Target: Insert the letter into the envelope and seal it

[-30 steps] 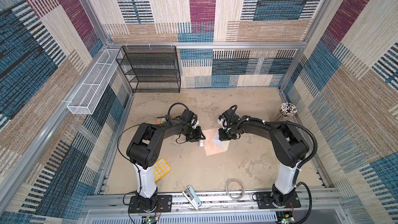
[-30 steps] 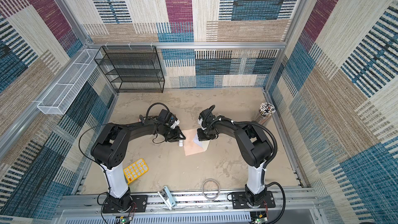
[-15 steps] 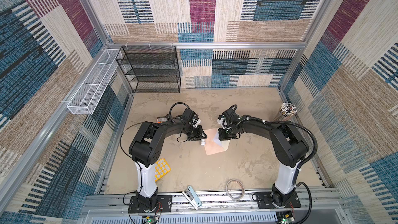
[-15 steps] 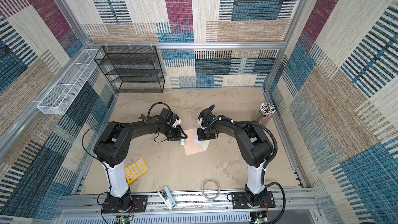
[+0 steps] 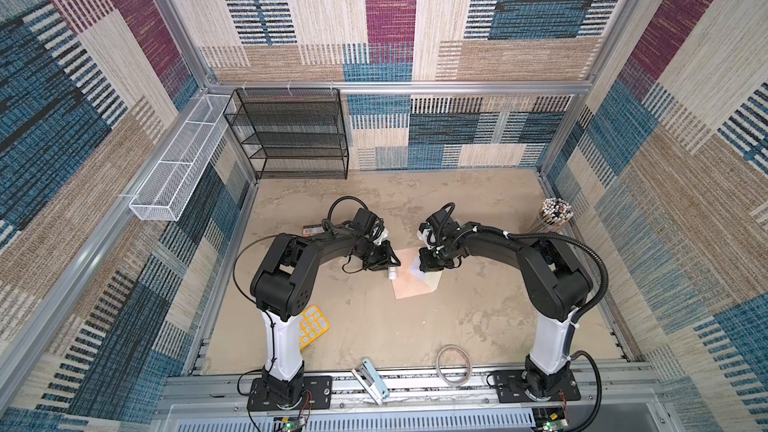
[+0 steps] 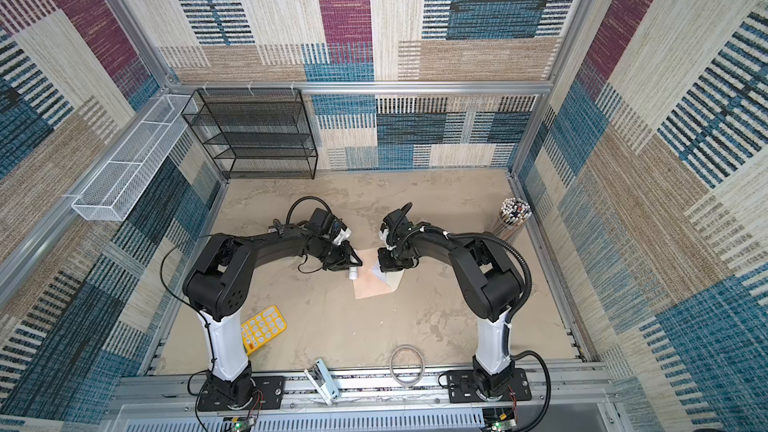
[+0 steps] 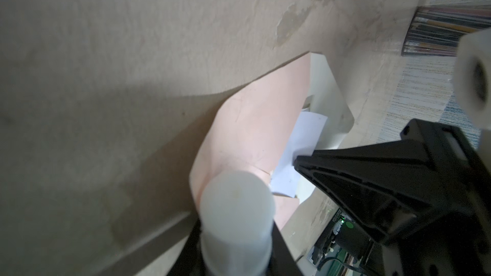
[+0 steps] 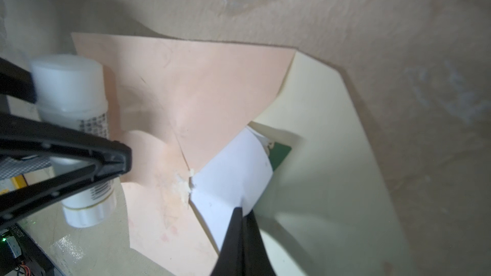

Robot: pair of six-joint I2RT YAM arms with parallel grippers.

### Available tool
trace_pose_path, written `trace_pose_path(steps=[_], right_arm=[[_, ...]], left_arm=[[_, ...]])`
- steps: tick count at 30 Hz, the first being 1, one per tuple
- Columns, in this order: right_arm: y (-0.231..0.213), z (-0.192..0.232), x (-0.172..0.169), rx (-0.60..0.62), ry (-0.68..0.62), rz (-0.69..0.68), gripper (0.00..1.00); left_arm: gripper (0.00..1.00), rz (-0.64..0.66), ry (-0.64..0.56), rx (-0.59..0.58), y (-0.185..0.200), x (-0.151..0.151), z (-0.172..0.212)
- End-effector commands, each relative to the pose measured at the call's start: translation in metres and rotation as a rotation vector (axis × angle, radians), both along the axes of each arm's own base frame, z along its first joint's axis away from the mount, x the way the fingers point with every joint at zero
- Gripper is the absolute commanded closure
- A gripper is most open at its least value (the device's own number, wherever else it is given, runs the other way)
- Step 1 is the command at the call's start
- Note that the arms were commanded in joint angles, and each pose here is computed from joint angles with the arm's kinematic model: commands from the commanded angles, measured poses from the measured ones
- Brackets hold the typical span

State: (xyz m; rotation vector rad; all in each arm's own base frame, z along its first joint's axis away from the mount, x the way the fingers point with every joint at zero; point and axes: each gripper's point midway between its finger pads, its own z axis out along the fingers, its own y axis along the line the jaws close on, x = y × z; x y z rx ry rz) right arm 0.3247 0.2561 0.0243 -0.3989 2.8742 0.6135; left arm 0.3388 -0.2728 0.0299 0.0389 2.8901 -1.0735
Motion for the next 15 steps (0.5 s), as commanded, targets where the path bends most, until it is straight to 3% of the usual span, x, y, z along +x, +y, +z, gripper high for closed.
trace_pose_path(steps=[1, 15], right_arm=[[-0.008, -0.006, 0.002, -0.050, -0.007, -0.011, 0.93], [0.024, 0.011, 0.002, 0.126, 0.005, 0.036, 0.92]], left_arm=[[1.00, -0.002, -0.006, 0.081, 0.012, -0.001, -0.012], [1.00, -0.010, -0.003, 0.067, 0.007, 0.001, -0.012]])
